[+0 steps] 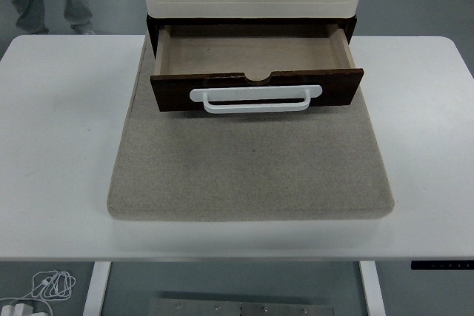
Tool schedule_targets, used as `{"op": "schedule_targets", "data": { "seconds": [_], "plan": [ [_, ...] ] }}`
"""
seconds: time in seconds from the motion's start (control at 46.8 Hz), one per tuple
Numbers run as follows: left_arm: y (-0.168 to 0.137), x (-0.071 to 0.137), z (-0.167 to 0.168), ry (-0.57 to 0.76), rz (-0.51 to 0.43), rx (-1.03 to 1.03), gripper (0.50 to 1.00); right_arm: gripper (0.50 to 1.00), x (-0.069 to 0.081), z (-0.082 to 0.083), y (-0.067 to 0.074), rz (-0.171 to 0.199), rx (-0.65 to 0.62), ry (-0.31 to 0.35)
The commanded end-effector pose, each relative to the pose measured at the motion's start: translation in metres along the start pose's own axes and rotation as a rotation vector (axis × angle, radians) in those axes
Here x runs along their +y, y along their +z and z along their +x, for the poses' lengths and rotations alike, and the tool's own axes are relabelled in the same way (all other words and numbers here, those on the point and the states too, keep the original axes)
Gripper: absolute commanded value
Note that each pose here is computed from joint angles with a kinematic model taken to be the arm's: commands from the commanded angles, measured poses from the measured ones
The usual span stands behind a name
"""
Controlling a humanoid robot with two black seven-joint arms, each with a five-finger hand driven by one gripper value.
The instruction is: Open the drawer under the combination cabinet
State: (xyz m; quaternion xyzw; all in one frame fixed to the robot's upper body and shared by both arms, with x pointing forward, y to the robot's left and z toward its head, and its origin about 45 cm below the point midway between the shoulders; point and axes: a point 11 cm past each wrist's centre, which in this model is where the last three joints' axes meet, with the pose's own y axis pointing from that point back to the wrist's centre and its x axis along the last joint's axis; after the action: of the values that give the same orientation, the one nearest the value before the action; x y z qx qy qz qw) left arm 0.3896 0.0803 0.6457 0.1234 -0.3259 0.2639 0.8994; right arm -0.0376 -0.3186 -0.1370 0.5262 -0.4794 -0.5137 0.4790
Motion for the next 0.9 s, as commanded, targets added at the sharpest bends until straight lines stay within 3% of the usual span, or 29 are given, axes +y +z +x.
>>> {"op": "schedule_targets", "data": {
  "seconds": [0.0,0.128,0.278,0.406,0.534,0.769,0.876],
  "plan": [
    [0.008,0.018,0.035,0.136,-0.067,0.026,1.0,0.926,0.0,0.0,0.0,0.0,0.0,0.001],
    [0.013,0.058,0.088,0.321,-0.167,0.065,1.0,0.926,0.0,0.0,0.0,0.001,0.0,0.0],
    [0.005,0.12,0.148,0.566,-0.281,0.128,1.0,0.926,0.0,0.0,0.0,0.001,0.0,0.0],
    [-0.024,0.168,0.191,0.803,-0.347,0.237,1.0,0.926,0.0,0.0,0.0,0.001,0.0,0.0],
    [-0.08,0.206,0.212,0.981,-0.32,0.355,1.0,0.926,0.0,0.0,0.0,0.001,0.0,0.0],
    [-0.185,0.242,0.206,1.141,-0.312,0.668,1.0,0.926,0.0,0.0,0.0,-0.001,0.0,0.0],
    [-0.223,0.234,0.191,1.152,-0.271,0.755,1.0,0.926,0.0,0.0,0.0,0.001,0.0,0.0]
  ]
}}
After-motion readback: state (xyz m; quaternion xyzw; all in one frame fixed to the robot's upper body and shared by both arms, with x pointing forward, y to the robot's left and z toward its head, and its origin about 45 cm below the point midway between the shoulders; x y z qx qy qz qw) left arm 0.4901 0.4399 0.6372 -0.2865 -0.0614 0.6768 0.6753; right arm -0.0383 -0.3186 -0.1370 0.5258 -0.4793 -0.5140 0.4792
